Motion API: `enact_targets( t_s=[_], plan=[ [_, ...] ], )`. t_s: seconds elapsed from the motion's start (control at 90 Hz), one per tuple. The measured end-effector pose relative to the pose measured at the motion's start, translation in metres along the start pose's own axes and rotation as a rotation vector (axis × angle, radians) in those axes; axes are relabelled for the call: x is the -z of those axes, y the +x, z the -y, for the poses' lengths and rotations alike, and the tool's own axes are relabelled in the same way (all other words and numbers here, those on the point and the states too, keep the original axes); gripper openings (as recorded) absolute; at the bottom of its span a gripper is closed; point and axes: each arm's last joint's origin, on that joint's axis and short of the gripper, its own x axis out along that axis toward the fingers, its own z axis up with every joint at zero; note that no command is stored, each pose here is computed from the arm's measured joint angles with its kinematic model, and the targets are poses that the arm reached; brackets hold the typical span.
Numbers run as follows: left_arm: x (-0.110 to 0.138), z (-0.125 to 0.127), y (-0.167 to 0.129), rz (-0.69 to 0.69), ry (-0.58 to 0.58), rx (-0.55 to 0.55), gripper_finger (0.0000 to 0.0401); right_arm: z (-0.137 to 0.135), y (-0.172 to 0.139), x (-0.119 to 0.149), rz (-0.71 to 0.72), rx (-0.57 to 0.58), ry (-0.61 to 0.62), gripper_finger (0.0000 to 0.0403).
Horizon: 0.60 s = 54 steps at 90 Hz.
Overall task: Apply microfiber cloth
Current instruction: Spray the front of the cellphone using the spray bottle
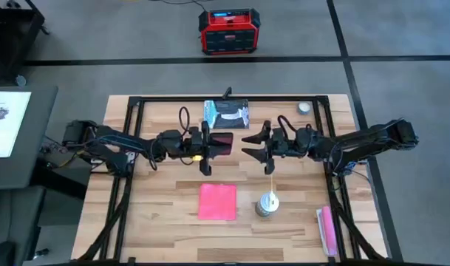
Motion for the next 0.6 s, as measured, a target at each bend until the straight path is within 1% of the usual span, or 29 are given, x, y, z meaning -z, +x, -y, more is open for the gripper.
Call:
enact_targets(
  t_s=[0.178,0.322,0.444,0.6],
  plan=[
    [0.010,0.000,0.015,-0.022,-0.005,0.003,0.0000,0.000,0.000,0.000,-0.004,0.000,0.000,0.0166],
    [0.005,0.002,0.029,-0.005,0.011,0.034,0.0000,0.000,0.000,0.003,-0.032,0.005,-0.002,0.0166],
    [0.001,0.003,0.033,-0.008,0.023,0.053,0.0000,0.001,0.000,0.004,-0.040,0.011,-0.002,0.0166],
    [0.000,0.006,0.033,-0.012,0.012,0.063,0.0000,0.004,0.000,0.003,-0.038,0.025,-0.004,0.0168]
  ],
)
